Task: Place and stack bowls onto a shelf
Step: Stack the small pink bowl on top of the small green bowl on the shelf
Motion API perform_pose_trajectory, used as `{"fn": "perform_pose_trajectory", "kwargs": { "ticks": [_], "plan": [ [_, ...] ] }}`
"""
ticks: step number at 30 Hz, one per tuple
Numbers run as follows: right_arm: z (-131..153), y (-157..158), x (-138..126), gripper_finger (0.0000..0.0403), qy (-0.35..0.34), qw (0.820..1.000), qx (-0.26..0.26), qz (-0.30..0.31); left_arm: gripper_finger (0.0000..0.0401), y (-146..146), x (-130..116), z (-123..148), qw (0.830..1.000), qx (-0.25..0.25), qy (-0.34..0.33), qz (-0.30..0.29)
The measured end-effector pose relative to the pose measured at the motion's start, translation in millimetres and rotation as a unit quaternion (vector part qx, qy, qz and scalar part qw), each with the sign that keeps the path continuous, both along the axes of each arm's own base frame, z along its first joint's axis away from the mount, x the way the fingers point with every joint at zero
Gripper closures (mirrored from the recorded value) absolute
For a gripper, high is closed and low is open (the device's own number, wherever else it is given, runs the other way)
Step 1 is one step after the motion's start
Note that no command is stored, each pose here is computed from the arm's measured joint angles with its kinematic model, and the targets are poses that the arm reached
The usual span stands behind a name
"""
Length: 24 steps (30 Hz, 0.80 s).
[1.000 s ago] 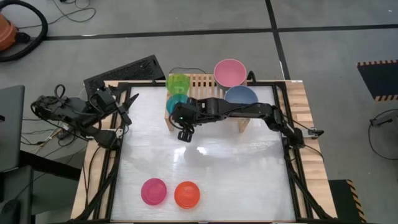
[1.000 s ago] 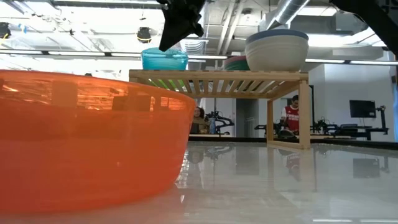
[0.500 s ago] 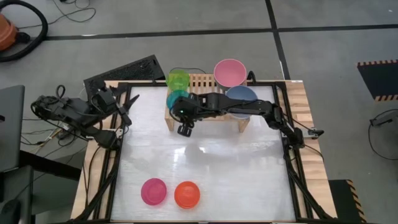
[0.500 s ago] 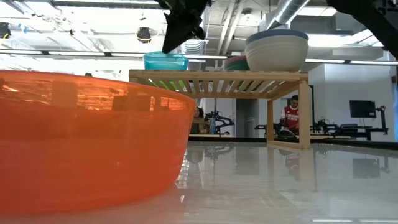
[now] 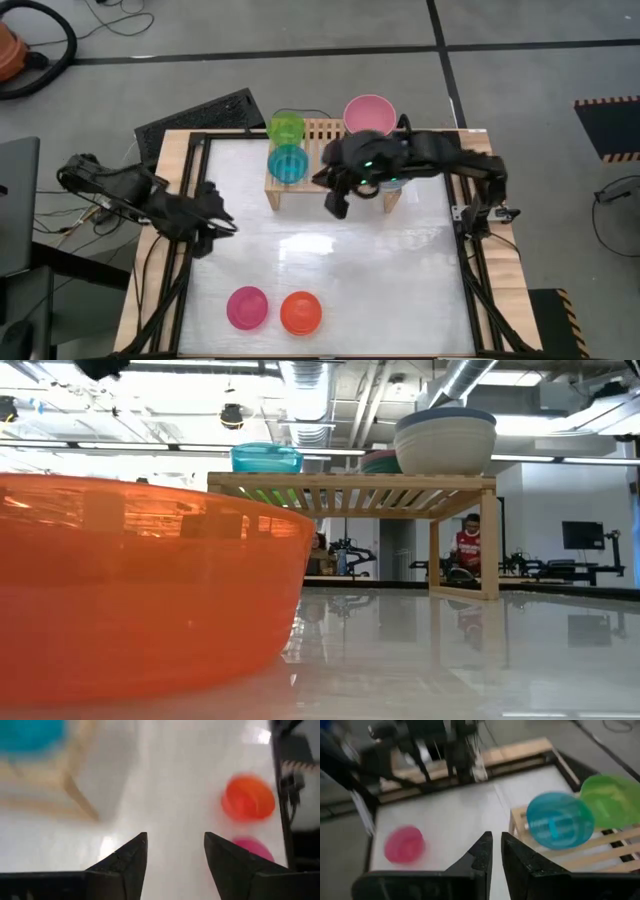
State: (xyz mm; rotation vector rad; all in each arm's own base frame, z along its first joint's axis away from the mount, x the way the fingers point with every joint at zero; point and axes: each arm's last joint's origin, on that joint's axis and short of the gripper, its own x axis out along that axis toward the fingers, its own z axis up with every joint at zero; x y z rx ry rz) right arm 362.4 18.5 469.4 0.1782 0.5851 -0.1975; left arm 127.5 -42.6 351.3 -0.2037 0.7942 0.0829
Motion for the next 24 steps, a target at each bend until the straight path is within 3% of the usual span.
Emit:
{"fn": "perform_pose_trajectory", "kwargs": {
  "ticks": [3, 8, 12, 16, 24],
  "plan": [
    [12.7, 1.1, -16.7, 0.0334, -0.014, 1.000, 0.013, -0.006, 0.0211, -8.1, 11.0, -15.4, 0.995, -0.032, 0.088, 0.029],
    [17.0, 2.8, -24.2, 0.0334, -0.018, 0.999, 0.031, -0.015, 0.0203, -27.6, 28.2, -39.0, 0.980, 0.002, 0.201, -0.012],
    [14.5, 5.4, -25.1, 0.0334, -0.005, 0.999, 0.036, -0.014, 0.0202, -56.7, 39.9, -47.3, 0.978, -0.009, 0.196, -0.076],
    [6.2, 7.7, -20.3, 0.0334, 0.020, 0.999, 0.033, -0.012, 0.0202, -76.7, 40.5, -54.5, 0.976, 0.026, 0.178, -0.123],
    [5.7, 7.5, -22.5, 0.0333, 0.021, 0.996, 0.070, -0.040, 0.0202, -95.2, 30.3, -120.1, 0.979, -0.032, 0.164, -0.115]
  ]
}}
